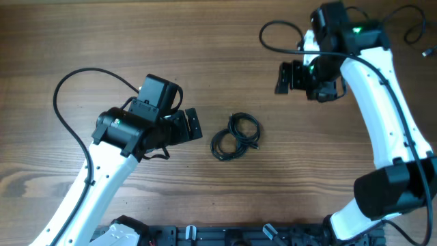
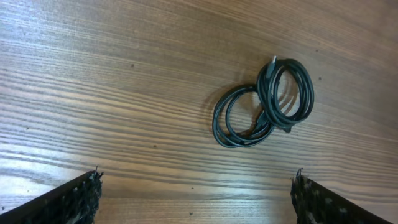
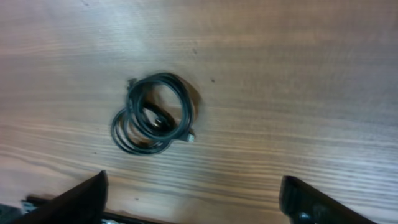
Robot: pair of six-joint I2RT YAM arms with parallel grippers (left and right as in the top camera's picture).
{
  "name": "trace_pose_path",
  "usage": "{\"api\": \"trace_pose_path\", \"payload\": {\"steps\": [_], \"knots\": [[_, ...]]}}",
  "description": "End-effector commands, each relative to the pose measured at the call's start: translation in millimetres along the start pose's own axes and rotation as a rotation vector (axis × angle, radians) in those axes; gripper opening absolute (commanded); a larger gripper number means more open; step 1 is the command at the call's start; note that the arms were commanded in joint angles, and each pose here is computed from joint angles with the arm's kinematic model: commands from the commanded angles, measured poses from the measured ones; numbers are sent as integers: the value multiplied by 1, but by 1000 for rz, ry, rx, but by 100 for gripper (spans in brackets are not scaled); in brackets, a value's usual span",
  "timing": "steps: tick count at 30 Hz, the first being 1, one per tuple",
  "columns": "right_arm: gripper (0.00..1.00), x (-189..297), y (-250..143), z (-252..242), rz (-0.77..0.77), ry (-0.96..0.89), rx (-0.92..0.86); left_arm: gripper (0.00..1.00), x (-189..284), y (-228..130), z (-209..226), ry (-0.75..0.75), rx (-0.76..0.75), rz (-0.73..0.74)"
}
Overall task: Untangle cables
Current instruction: 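Lower the right gripper onto the black cable coil and grasp a loop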
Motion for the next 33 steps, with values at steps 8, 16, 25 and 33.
{"api": "trace_pose_path", "payload": {"steps": [8, 16, 25, 33], "knots": [[68, -121, -41, 8, 142, 129, 53, 100, -1, 2, 2, 13, 1, -5], [100, -134, -54, 32, 148, 46, 176, 100, -1, 2, 2, 13, 1, -5], [100, -135, -44, 36, 102, 61, 188, 100, -1, 2, 2, 13, 0, -5], [75, -136, -17, 21, -35, -74, 105, 100, -1, 2, 2, 13, 1, -5]]}}
Point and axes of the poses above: each gripper's point midway between its finger pads, its own x axis back along the fingers, its own z axis along the line the jaws close on, y = z × x, the point moved 3 cm from there along x, back along the fingers, and after that the axes turned 2 degrees about x, right-handed, at the moved point
